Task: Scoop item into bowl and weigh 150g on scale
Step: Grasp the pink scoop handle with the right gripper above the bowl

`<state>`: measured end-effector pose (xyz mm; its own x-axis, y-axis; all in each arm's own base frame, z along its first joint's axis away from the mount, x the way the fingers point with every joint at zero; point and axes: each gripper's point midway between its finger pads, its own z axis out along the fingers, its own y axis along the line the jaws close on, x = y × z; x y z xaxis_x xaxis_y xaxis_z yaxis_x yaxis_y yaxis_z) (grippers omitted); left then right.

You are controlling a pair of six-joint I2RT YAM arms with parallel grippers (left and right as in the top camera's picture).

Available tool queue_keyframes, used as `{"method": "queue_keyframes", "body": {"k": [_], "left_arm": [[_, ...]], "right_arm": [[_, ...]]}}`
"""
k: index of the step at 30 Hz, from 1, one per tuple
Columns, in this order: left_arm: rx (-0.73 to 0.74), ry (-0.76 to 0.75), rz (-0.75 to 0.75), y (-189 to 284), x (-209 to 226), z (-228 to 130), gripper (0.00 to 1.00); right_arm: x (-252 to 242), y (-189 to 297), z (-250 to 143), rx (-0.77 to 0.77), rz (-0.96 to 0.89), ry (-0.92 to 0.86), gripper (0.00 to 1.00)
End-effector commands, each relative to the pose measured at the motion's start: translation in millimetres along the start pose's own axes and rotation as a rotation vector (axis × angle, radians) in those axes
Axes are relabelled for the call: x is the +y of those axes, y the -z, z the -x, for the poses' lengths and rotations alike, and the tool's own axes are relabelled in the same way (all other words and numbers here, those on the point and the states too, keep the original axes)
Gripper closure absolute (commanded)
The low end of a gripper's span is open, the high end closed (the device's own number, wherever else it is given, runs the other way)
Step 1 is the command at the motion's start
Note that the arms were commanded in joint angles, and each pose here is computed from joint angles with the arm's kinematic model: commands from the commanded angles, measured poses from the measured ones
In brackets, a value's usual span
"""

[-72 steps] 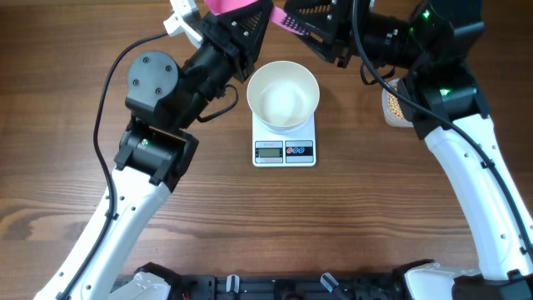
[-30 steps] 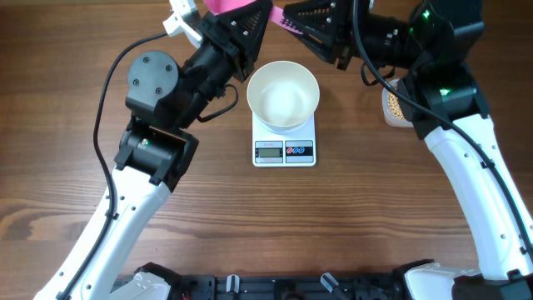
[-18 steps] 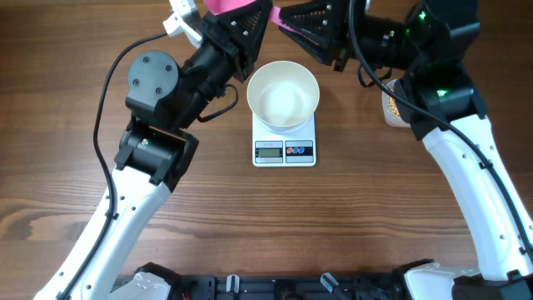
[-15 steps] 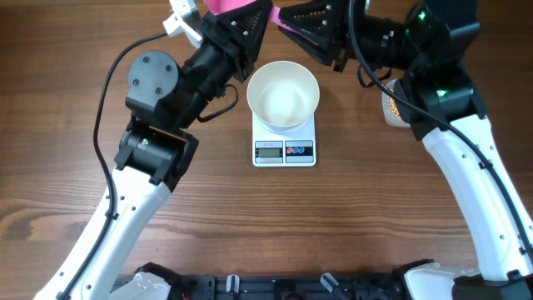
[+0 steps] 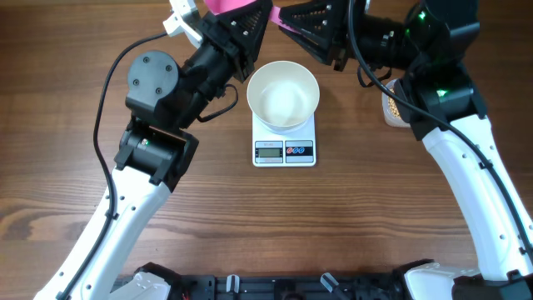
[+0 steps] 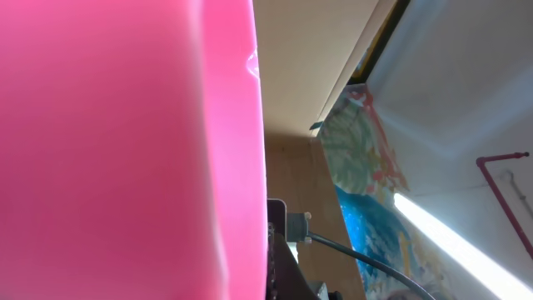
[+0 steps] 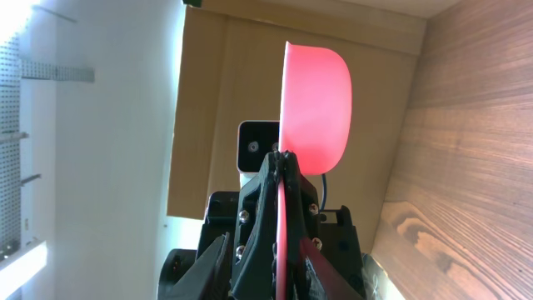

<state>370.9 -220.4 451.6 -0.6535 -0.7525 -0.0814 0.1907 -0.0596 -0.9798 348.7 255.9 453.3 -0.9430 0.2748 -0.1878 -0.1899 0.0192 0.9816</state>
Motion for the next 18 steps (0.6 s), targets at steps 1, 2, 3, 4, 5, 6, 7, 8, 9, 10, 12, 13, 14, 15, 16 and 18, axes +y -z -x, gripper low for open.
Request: {"method": "queue_keyframes", "body": {"k": [1, 2, 3, 4, 5, 6, 7, 8, 9, 10, 12, 13, 14, 15, 16, 18], "left_arm": [[-0.01, -0.005, 0.001, -1.9, 1.0, 1.4, 0.96], [-0.01, -0.005, 0.001, -1.9, 1.0, 1.4, 0.96], [-0.009, -0.005, 0.001, -1.9, 1.0, 1.3, 0.96], [-0.009, -0.005, 0.001, -1.9, 1.1, 1.3, 0.96], [-0.01, -0.005, 0.001, -1.9, 1.1, 1.4, 0.96], [-0.009, -0.005, 0.001, -1.9, 1.1, 1.3, 0.96], [-0.009, -0.005, 0.001, -1.9, 1.1, 1.3, 0.96], [-0.009, -0.005, 0.001, -1.9, 1.1, 1.3, 0.96], [-0.009, -0.005, 0.001, -1.9, 1.1, 1.3, 0.96], [-0.009, -0.005, 0.001, -1.9, 1.1, 1.3, 0.96], [-0.009, -0.005, 0.001, -1.9, 1.1, 1.3, 0.96], [-0.009, -0.005, 0.001, -1.9, 1.1, 1.3, 0.96], [-0.008, -0.005, 0.001, -1.9, 1.1, 1.2, 0.96], [-0.005, -0.005, 0.001, -1.9, 1.1, 0.7, 0.96], [-0.005, -0.005, 0.001, -1.9, 1.1, 0.7, 0.96], [-0.005, -0.005, 0.001, -1.9, 1.1, 0.7, 0.96]], "right_arm": [[3.3, -1.8, 1.7, -0.006, 0.003, 0.02, 0.74], [3.3, -1.8, 1.7, -0.006, 0.003, 0.017, 0.75], [3.1, -1.9, 1.8, -0.006, 0.003, 0.012, 0.75], [2.7, -2.0, 2.0, -0.006, 0.003, 0.004, 0.76], [2.6, -2.1, 2.0, -0.005, 0.003, -0.002, 0.77], [2.5, -2.1, 2.1, -0.006, 0.003, -0.002, 0.77], [2.5, -2.1, 2.1, -0.006, 0.003, -0.001, 0.77], [2.5, -2.1, 2.0, -0.005, 0.003, -0.001, 0.78], [2.5, -2.1, 2.0, -0.005, 0.003, -0.001, 0.77], [2.5, -2.1, 2.0, -0.005, 0.003, -0.001, 0.78], [2.4, -2.1, 2.0, -0.005, 0.002, -0.001, 0.78], [2.5, -2.1, 1.9, -0.005, 0.003, -0.001, 0.78], [2.4, -2.1, 1.9, -0.005, 0.003, -0.001, 0.79], [2.5, -2.1, 2.0, -0.005, 0.003, -0.001, 0.8], [2.3, -2.2, 2.1, -0.005, 0.002, -0.001, 0.81], [2.3, -2.2, 2.2, -0.006, 0.002, -0.001, 0.82]]}}
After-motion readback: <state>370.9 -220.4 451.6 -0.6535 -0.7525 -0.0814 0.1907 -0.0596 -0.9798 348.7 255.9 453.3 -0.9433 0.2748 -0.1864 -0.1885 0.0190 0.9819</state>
